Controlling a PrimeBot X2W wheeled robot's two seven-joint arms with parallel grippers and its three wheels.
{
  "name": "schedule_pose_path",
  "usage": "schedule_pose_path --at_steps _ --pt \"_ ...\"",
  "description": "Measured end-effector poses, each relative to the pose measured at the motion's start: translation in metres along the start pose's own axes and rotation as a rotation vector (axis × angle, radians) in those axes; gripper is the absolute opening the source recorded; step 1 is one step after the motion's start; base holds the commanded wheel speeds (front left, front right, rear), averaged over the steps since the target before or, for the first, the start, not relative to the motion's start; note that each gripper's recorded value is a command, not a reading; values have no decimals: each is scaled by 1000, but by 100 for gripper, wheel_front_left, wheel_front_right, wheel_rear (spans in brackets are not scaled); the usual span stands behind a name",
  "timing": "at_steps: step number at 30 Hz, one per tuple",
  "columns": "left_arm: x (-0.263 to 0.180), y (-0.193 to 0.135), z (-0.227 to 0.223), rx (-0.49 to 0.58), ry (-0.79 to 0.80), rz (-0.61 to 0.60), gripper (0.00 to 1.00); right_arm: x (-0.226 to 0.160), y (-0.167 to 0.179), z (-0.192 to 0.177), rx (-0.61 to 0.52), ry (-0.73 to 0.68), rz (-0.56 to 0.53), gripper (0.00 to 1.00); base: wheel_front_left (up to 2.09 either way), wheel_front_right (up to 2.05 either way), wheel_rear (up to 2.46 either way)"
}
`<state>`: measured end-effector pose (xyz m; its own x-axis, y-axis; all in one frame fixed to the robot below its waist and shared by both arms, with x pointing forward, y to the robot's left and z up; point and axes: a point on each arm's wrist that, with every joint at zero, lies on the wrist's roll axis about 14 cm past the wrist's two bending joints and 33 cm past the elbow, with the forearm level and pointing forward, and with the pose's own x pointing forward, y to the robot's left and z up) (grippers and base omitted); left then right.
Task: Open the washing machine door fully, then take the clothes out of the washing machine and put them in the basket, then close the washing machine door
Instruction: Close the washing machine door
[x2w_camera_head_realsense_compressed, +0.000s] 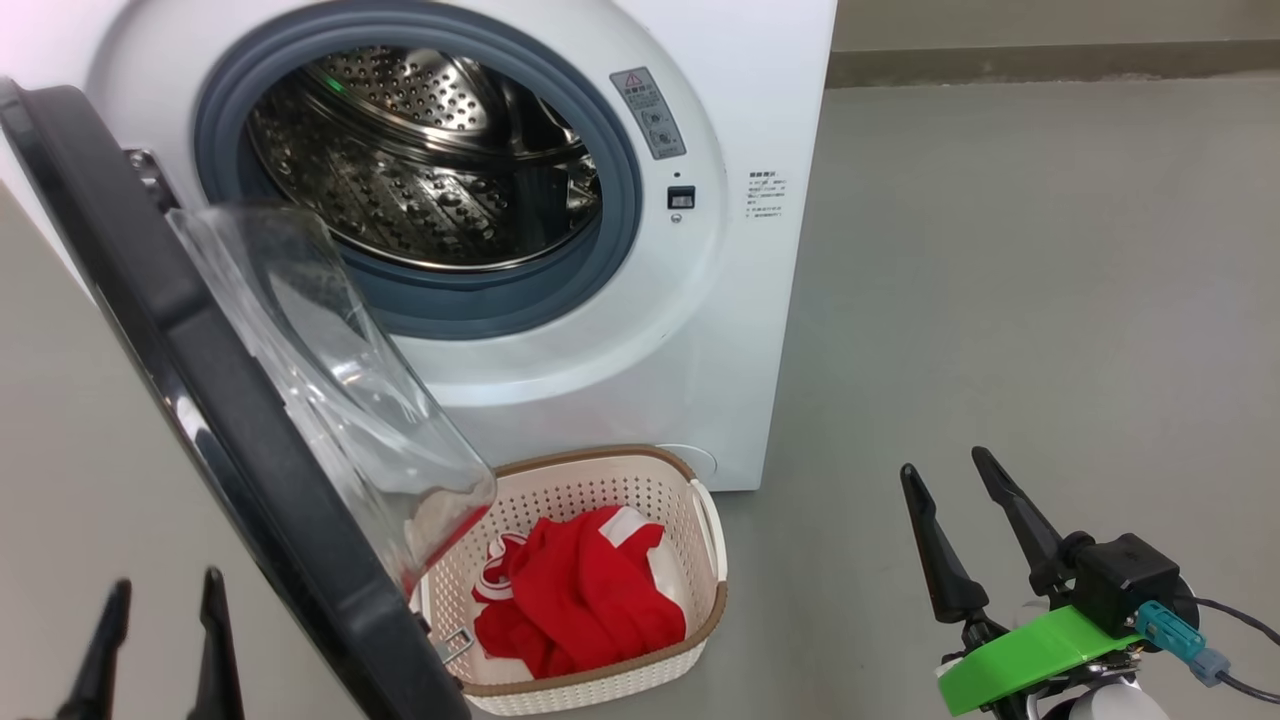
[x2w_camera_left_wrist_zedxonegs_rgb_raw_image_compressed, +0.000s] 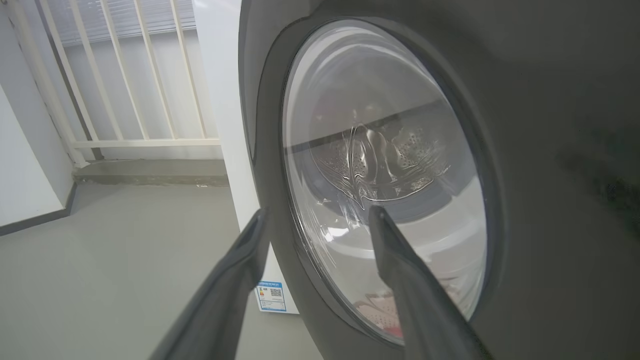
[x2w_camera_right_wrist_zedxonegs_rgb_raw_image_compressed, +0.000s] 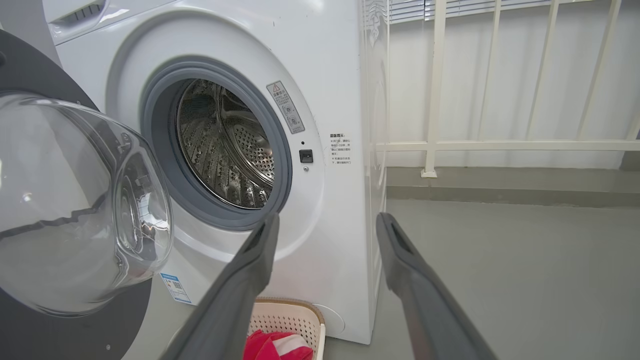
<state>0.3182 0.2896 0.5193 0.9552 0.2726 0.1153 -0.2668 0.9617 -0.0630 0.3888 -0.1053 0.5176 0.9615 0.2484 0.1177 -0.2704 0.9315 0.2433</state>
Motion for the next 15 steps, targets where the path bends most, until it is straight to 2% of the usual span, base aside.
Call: schedule_pose_path --at_steps 15 --pt "-12 4 -15 5 49 5 100 0 5 3 0 -7 14 100 0 0 0"
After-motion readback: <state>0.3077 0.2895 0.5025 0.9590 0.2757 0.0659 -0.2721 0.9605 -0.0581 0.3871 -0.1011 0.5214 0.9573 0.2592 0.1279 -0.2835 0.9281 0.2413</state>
